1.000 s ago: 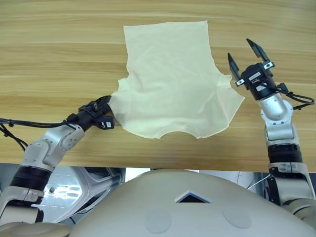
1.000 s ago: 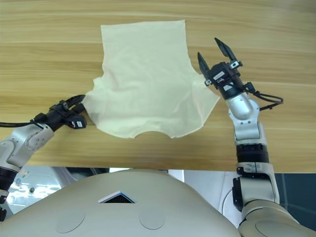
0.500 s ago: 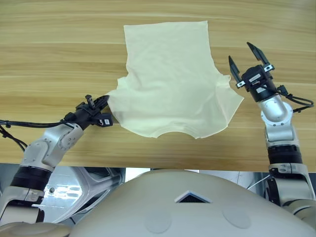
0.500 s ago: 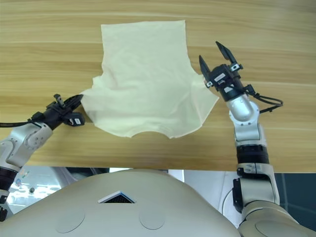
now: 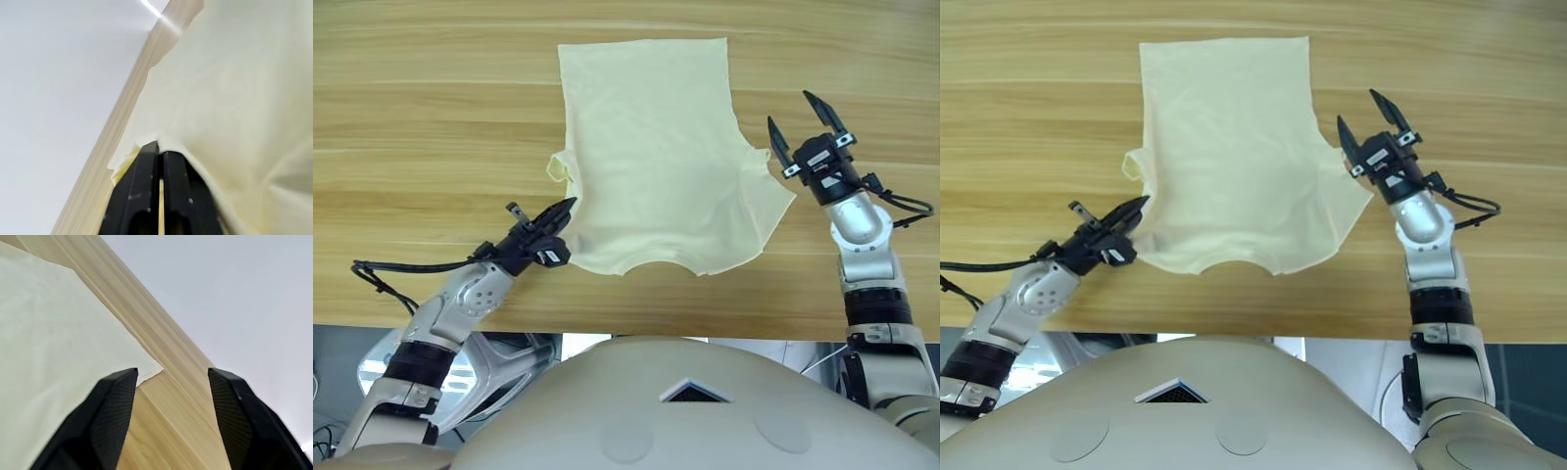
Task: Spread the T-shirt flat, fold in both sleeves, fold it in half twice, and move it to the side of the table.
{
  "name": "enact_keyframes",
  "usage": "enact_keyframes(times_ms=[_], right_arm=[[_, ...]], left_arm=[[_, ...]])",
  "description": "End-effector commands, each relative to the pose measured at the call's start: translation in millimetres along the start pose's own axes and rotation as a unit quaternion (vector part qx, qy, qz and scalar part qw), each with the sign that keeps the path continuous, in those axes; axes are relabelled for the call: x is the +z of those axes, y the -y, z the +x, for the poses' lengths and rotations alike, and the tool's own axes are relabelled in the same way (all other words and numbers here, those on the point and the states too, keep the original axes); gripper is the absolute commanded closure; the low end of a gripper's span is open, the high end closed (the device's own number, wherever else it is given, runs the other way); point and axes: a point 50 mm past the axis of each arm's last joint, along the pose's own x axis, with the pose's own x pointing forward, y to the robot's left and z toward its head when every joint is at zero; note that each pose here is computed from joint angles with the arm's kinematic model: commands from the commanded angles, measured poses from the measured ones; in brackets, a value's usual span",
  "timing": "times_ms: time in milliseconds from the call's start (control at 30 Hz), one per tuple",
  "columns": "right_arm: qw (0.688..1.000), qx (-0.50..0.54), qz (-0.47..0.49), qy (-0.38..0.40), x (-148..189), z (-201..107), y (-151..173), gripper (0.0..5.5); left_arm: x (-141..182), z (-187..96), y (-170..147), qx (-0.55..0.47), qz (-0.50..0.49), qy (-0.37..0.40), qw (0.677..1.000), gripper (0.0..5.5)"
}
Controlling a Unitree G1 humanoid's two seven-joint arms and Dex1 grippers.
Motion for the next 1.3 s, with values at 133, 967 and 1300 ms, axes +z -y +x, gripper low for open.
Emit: enact_keyframes(times_ms=[133, 967, 1300], right_arm=[[1.0, -0.009, -0.006, 0.01, 3, 7, 5, 2.85], [1.0, -0.003, -0.024, 0.011, 5, 6, 9, 2.85], [0.984, 0.008, -0.156, -0.091, -9, -70, 56, 2.85]], left_arm=[[-8, 18, 5, -0.053, 0.023, 0.007, 0.998, 5.49], [-11, -20, 59, -0.233, -0.016, -0.006, 0.972, 2.49], [-19, -47, 65, -0.255, -0.025, -0.057, 0.965, 1.56]])
